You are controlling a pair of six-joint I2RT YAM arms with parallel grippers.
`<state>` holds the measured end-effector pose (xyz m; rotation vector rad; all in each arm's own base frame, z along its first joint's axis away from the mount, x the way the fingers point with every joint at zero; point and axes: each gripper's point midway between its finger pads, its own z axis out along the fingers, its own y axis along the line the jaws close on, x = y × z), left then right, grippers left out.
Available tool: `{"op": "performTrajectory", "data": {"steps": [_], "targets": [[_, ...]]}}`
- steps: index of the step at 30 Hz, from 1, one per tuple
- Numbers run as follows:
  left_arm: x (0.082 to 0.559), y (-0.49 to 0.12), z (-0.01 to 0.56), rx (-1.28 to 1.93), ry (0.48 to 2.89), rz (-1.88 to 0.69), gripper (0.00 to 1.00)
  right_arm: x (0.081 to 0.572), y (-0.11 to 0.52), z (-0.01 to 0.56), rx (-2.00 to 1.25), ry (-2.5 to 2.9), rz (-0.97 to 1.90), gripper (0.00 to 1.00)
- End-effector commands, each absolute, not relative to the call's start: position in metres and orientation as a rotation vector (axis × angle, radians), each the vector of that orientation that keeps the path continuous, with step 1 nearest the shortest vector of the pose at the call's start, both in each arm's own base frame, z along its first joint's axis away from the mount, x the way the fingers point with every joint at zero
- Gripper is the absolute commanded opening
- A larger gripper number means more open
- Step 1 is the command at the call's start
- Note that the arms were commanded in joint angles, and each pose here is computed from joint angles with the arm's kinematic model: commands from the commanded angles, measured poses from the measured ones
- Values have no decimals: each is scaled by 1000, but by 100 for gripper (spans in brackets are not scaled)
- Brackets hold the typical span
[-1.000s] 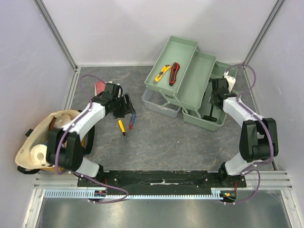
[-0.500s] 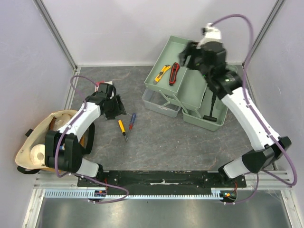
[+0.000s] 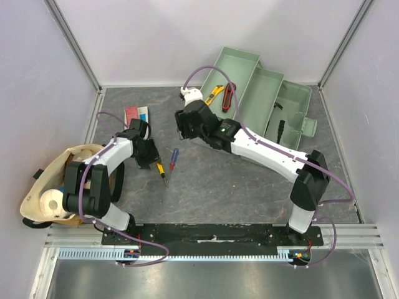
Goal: Pack the tool kit
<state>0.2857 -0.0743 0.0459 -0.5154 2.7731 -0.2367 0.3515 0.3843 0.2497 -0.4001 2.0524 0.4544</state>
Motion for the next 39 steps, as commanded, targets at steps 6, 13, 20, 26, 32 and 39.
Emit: {"op": "performTrajectory", "data": {"steps": [6, 13, 20, 26, 32, 39], "targets": [[305, -85, 41, -523, 2747, -353, 64, 334, 409, 202, -417, 2112, 431, 61], [310, -84, 30, -551, 2785, -320, 65, 322, 424, 152, -486, 2203, 437, 62], [311, -84, 21, -578, 2811, -319, 65, 317, 439, 98, -553, 2283, 413, 66], [308, -79, 12, -571, 2834, -277, 61, 323, 447, 69, -533, 2307, 395, 70], [294, -69, 0, -572, 2898, -180, 52, 335, 448, 62, -417, 2300, 316, 70], [280, -70, -1, -554, 2922, -129, 28, 336, 441, 58, -346, 2265, 216, 69]]}}
